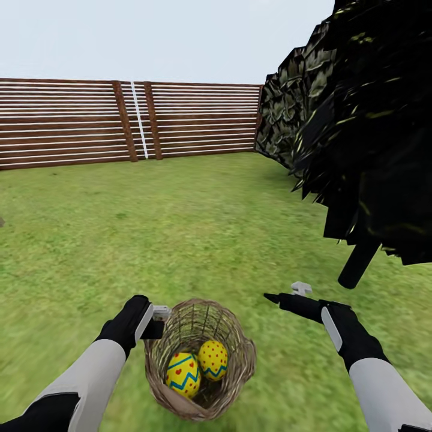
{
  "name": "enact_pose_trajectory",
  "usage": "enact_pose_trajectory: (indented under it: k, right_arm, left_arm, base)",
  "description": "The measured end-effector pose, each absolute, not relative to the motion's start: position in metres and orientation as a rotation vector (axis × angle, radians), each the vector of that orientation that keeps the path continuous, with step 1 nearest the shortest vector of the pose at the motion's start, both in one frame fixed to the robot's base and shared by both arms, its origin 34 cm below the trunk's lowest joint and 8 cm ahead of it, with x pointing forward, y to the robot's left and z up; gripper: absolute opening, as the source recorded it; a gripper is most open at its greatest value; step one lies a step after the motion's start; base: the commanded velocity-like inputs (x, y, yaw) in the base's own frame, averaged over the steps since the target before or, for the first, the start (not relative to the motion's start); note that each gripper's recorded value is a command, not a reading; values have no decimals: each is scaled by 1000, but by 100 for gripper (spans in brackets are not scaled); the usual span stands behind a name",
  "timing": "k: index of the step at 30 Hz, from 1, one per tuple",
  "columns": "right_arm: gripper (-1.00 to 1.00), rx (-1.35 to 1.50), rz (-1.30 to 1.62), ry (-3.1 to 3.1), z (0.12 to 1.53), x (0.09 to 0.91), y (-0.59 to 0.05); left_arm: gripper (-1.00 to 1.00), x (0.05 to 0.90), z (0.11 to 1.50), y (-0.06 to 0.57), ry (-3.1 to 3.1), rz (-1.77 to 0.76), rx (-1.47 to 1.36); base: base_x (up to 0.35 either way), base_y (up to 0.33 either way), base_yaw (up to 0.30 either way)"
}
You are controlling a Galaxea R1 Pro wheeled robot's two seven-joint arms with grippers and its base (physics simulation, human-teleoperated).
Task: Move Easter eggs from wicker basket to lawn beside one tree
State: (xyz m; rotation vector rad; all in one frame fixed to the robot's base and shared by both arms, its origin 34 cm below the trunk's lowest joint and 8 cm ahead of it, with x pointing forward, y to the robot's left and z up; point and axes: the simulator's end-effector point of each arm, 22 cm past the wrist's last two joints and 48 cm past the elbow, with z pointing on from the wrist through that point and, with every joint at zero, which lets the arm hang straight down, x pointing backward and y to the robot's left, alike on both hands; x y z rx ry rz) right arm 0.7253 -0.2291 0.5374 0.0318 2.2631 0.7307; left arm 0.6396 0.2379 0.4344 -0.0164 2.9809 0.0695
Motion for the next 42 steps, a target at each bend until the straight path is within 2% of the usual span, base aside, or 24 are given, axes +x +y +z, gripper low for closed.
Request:
enact_pose_trajectory:
  k: [27, 42]
  right_arm:
    - [100, 28, 728, 2263, 595, 737, -229]
    - [100, 8, 711, 2231, 640, 750, -229]
  left_arm:
    - [-100, 650, 490, 240, 2985, 86, -6]
    - [-100, 654, 521, 239, 2986, 87, -1]
  base:
    - [0, 0, 2]
    - [0, 0, 284]
